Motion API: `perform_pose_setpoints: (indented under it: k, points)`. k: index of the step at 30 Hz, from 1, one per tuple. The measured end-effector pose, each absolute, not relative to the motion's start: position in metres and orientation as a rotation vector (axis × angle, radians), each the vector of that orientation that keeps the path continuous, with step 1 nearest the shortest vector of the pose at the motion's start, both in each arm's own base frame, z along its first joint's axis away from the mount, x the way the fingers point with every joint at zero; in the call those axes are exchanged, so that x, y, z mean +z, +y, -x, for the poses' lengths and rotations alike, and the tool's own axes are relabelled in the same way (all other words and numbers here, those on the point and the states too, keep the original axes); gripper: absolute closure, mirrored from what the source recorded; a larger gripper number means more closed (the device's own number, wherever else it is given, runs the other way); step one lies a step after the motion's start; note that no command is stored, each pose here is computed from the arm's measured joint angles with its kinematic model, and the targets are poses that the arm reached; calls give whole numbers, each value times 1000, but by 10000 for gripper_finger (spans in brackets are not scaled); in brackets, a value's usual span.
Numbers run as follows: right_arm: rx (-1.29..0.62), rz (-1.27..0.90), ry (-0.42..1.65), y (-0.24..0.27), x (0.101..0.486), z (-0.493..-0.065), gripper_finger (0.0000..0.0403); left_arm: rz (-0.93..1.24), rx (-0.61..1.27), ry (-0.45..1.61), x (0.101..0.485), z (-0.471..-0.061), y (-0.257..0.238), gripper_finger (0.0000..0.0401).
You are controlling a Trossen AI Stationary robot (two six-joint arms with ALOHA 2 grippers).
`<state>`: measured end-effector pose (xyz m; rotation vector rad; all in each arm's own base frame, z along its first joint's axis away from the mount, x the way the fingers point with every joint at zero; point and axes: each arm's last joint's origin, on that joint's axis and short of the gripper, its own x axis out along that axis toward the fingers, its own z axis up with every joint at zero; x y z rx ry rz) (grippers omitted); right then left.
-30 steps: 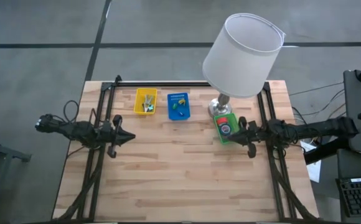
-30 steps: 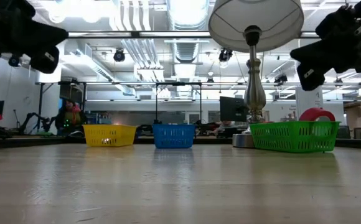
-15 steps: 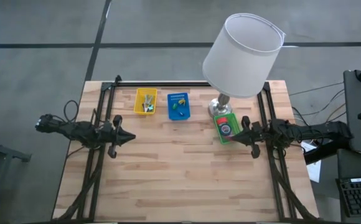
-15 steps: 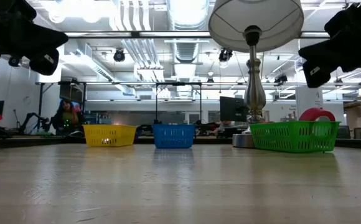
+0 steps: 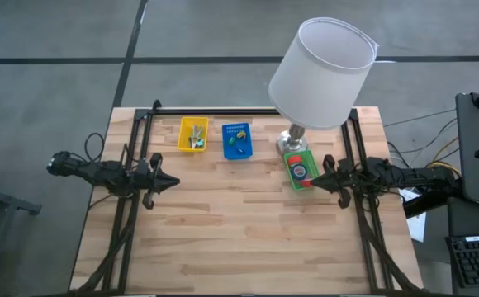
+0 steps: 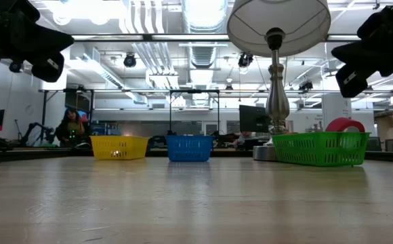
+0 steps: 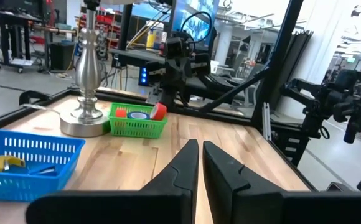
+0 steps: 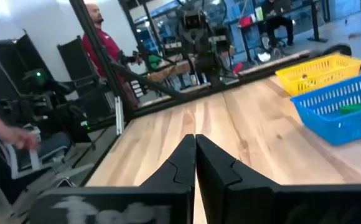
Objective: Pick and place Stapler, Stapler remover, tape
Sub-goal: Return to Home Position
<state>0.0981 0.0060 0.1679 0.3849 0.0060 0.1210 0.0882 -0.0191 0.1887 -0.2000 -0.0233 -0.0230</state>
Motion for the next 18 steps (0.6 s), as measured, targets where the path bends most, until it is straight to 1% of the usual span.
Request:
perform_pose_setpoints:
  k: [18]
  points:
    - [112, -390, 35, 6, 165, -100, 394, 200, -22, -21, 188, -88, -19, 375]
